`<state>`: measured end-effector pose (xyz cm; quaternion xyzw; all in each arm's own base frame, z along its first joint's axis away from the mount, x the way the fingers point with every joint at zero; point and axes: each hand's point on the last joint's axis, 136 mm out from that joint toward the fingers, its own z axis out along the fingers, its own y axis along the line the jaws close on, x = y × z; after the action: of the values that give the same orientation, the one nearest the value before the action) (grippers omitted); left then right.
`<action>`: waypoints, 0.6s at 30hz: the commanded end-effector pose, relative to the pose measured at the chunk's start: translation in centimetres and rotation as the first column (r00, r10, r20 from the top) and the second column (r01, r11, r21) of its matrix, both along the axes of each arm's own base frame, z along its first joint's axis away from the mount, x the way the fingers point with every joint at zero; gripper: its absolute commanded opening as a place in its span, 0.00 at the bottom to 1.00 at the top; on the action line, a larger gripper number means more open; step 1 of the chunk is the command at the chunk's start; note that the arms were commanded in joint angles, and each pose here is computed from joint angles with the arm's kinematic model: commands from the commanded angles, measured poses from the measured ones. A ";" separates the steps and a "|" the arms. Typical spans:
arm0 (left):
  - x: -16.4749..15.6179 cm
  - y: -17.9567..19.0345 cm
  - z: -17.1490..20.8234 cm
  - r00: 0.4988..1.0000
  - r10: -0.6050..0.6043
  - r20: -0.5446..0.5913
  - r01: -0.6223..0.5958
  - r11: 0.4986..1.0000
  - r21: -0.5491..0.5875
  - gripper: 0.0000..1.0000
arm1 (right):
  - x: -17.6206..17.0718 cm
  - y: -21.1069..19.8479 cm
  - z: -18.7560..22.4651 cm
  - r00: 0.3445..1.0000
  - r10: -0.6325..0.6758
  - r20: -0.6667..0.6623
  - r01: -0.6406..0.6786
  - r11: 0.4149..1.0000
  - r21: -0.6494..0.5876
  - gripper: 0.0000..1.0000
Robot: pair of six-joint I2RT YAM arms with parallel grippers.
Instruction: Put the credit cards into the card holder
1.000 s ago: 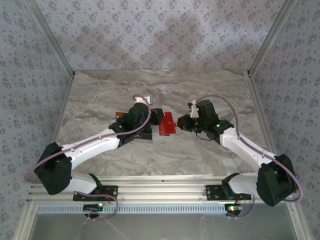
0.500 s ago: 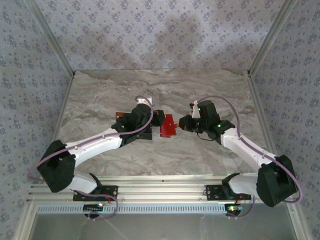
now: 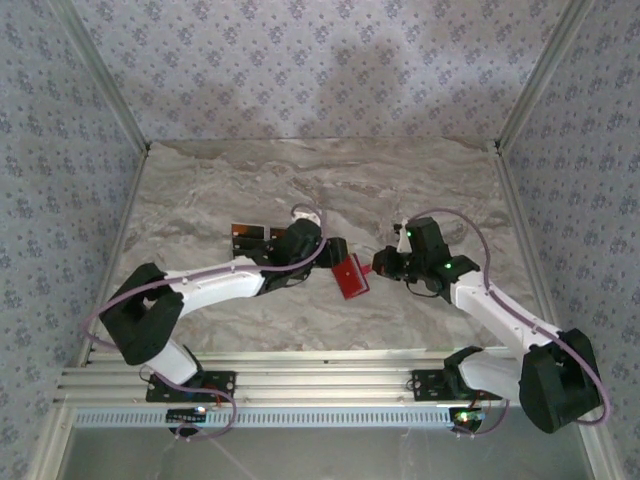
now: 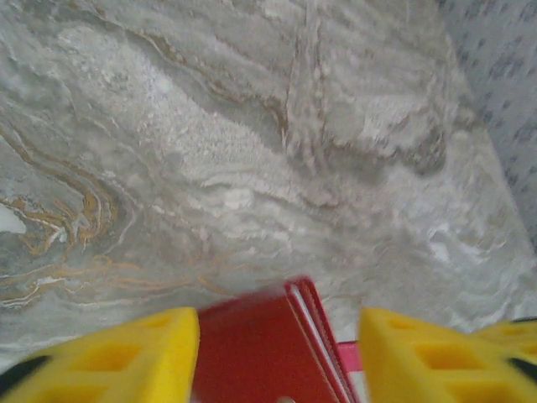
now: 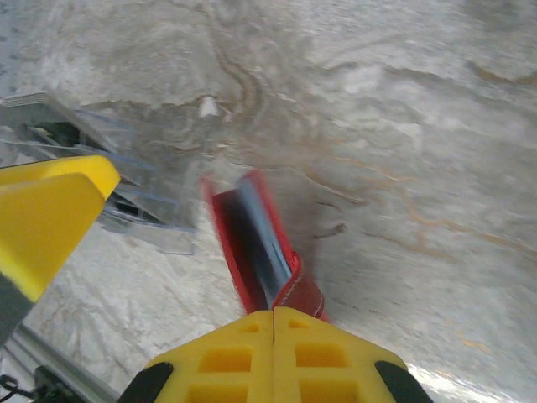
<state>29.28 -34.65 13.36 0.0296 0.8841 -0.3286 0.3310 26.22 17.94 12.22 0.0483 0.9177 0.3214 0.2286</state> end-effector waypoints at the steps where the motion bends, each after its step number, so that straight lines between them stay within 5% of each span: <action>1: -0.2 -0.9 0.1 1.000 -0.013 0.003 0.013 1.000 0.011 0.65 | -0.8 -1.6 -0.9 0.999 -0.028 -0.022 0.027 0.999 -0.041 0.00; 18: -1.3 -4.5 -0.4 0.993 -0.118 0.013 0.117 0.989 0.088 0.74 | -1.1 -1.9 2.9 0.999 -0.002 0.049 0.003 1.000 -0.022 0.00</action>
<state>27.87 -38.19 12.33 0.0835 0.8942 -0.3091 0.3127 24.84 16.01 13.03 0.0548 0.9209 0.3074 0.2334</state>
